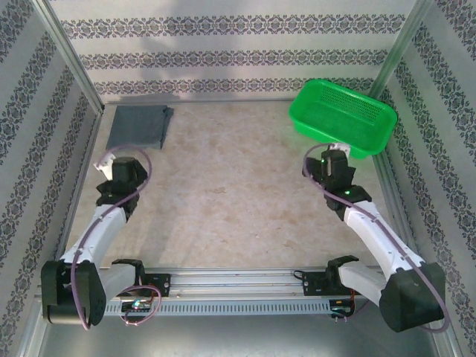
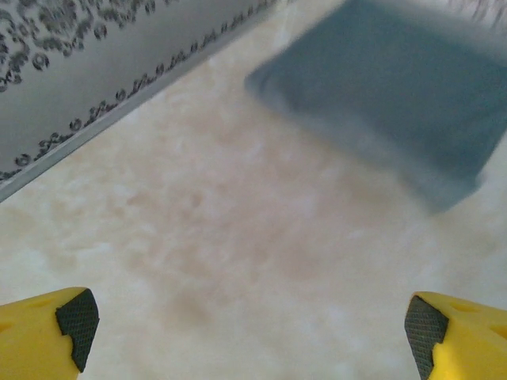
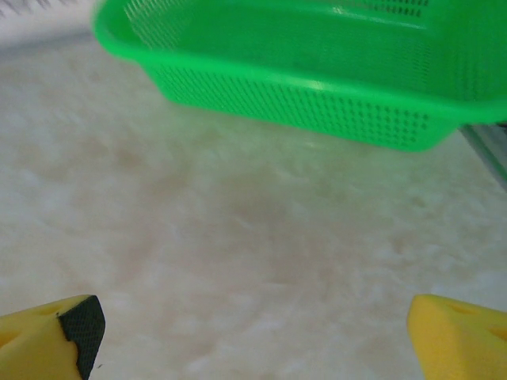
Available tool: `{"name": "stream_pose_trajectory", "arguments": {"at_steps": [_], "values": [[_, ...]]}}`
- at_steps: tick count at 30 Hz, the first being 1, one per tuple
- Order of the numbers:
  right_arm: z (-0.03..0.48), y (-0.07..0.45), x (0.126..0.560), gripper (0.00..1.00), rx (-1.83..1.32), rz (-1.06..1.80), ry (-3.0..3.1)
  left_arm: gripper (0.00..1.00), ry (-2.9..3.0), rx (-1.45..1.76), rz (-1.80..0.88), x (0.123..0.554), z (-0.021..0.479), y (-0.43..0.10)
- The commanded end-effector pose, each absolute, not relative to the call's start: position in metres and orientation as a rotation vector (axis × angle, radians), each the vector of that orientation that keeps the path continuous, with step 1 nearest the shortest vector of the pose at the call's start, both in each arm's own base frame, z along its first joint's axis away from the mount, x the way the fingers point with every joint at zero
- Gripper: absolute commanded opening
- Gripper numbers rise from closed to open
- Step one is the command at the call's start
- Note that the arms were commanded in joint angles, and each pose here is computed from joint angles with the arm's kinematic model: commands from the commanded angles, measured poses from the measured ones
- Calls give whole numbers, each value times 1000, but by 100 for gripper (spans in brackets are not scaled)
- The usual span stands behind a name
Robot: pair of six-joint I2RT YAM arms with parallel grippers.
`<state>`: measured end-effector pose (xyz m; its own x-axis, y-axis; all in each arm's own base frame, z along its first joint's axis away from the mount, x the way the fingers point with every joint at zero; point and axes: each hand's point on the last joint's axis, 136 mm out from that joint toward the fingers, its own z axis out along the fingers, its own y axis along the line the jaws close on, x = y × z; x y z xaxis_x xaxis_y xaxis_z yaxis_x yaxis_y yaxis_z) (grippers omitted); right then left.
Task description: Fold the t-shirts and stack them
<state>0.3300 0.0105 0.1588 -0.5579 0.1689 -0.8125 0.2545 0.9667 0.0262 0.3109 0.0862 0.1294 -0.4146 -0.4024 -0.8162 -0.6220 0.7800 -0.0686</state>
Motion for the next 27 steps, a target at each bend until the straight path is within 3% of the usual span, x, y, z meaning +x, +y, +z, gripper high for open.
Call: {"name": "stream_pose_trajectory", "arguments": {"at_steps": [1, 5, 13, 18, 20, 27], "values": [[161, -8, 347, 98, 213, -303, 2080, 100, 2025, -429, 387, 338, 135, 80], [135, -2, 365, 98, 130, -302, 2051, 100, 2037, -462, 295, 356, 101, 74], [119, -4, 402, 98, 74, -180, 1983, 100, 1931, -359, 152, 390, 103, 65], [109, -11, 395, 98, 108, -60, 1914, 100, 1708, -140, 87, 373, 108, 29], [107, -15, 393, 98, 135, -71, 1843, 100, 1797, -210, 112, 368, 96, 37], [106, -14, 394, 98, 122, -74, 1873, 100, 1871, -157, 105, 393, 90, 31]]}}
